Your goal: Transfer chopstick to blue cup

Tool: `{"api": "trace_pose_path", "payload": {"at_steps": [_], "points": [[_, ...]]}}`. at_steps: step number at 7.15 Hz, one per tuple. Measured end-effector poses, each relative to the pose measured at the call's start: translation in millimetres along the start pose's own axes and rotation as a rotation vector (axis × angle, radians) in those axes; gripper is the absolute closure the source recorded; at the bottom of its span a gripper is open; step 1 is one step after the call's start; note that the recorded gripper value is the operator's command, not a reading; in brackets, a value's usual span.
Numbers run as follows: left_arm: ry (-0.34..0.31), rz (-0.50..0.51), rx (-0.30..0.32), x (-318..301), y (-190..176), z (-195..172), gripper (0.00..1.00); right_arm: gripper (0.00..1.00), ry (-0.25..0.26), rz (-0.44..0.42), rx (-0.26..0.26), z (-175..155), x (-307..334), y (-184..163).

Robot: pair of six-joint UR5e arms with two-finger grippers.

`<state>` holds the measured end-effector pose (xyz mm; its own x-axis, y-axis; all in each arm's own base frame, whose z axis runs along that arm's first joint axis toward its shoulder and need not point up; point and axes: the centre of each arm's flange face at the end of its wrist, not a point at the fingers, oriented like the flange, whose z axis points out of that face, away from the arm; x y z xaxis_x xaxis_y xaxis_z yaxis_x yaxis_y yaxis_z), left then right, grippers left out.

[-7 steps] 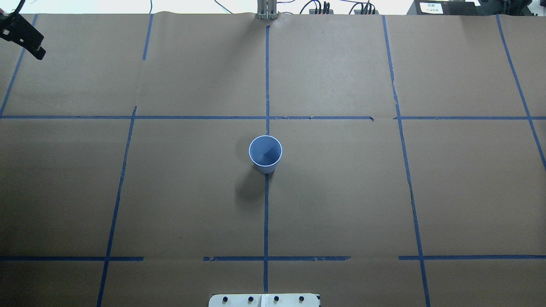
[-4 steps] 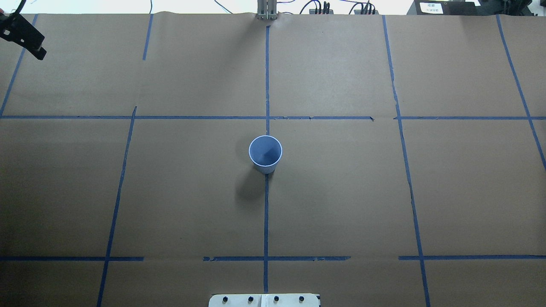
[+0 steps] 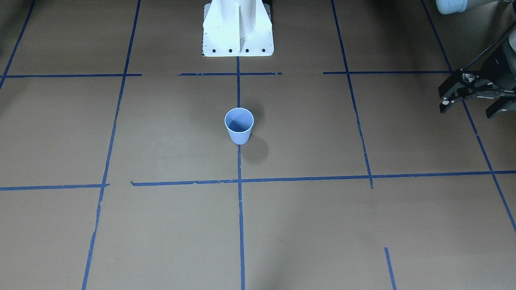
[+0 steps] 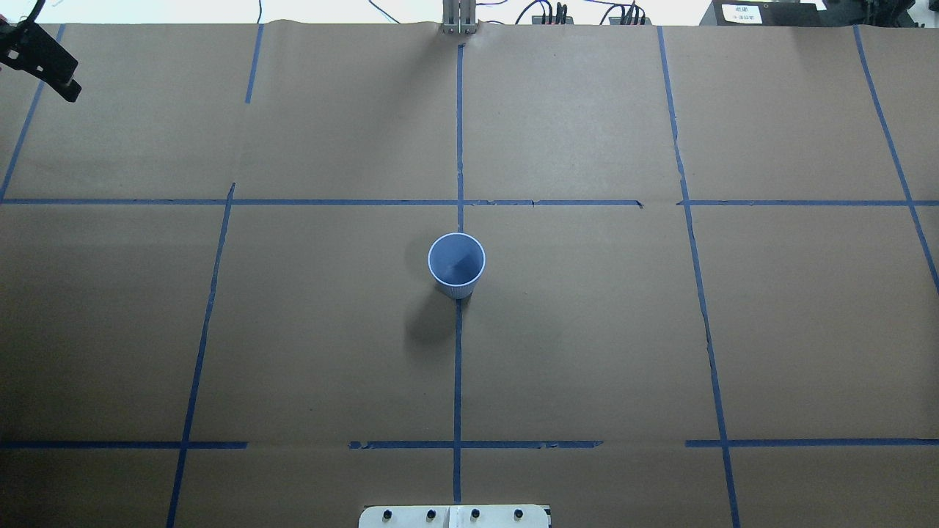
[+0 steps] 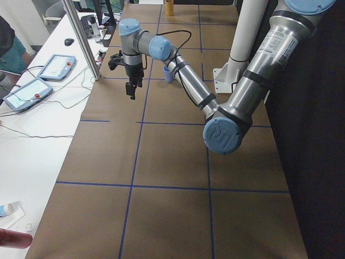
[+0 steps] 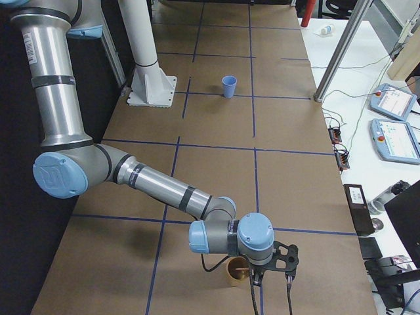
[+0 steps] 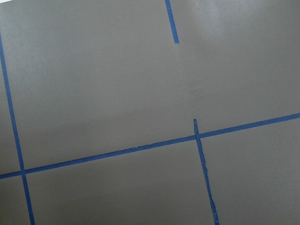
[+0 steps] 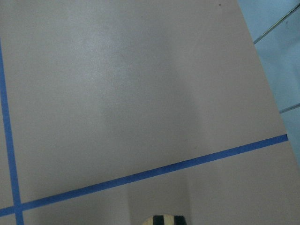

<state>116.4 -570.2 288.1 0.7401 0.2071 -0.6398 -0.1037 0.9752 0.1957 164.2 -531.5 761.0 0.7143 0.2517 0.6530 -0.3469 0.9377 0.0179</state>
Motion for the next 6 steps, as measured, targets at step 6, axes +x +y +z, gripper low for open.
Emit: {"api": "trace_pose_path", "payload": {"at_steps": [6], "points": [[0.006, -0.001, -0.001, 1, 1, -1, 0.00, 1.00, -0.018, -0.017, 0.129, -138, -9, 13]]}}
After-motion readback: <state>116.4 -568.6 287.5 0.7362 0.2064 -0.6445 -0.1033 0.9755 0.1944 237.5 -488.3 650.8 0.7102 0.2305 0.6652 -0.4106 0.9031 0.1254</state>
